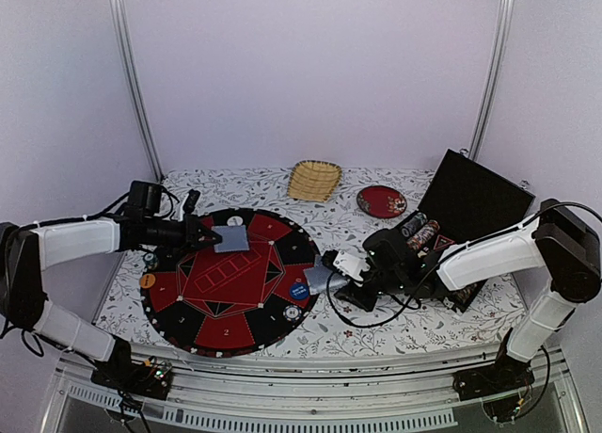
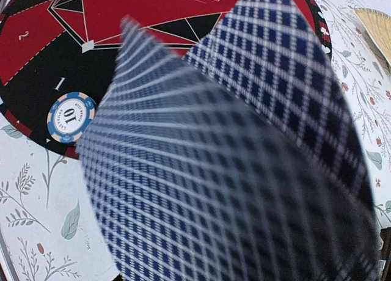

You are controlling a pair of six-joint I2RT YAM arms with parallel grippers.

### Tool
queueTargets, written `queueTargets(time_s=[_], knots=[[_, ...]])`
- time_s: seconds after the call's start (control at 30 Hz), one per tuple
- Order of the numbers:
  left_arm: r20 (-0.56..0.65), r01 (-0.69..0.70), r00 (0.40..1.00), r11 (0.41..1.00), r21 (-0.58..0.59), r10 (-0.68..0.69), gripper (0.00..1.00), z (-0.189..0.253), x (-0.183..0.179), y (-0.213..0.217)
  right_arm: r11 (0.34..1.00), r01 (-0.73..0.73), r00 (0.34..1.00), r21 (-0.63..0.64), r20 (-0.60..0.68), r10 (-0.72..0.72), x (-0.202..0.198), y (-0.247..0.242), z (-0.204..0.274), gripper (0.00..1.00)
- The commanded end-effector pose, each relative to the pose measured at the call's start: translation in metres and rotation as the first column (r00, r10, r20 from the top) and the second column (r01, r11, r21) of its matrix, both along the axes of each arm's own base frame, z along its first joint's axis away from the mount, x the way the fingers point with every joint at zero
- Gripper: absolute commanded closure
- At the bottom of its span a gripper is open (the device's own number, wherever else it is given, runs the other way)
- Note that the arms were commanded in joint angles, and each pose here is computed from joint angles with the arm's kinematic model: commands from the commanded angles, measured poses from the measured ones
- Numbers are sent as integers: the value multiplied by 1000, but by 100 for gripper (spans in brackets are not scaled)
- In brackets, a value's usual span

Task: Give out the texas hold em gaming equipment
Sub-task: Distribute the poker card in the big blind area.

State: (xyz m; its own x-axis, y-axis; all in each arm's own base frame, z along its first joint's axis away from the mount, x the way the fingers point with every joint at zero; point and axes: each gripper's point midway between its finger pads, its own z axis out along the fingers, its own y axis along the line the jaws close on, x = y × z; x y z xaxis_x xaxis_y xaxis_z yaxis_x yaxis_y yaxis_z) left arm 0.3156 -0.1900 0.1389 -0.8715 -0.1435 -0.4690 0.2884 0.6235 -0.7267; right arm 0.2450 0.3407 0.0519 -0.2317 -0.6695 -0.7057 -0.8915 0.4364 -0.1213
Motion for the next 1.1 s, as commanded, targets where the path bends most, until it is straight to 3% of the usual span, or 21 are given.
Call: queueTargets(time_s=[0.0,0.2,0.5,0.67,0.8,1.0,1.07], knots=[[-121,-76,989,994,78,85,100,-24,-16,34,998,-29,999,56,37,27,6,8,29,63],[-122,-157,978,981,113,171,100,-27,-17,57,997,-46,998,58,40,44,6,8,29,63],[-135,-137,980,987,88,148,100,-37,-22,49,999,33,999,-9,-33,-34,13,-14,1,63],[-115,-194,972,976,104,205,100,-30,-22,56,997,62,994,-38,-89,-65,12,-16,-8,63],[-221,-282,927,951,127,304,100,-52,-47,69,997,74,992,-20,-104,-76,10,-15,-5,63],[-278,-465,818,863,198,504,100,-68,-74,116,997,71,992,-7,-102,-71,8,-16,-1,63],[-316,-476,797,857,197,515,100,-71,-76,120,998,68,992,-1,-103,-68,6,-17,0,63]])
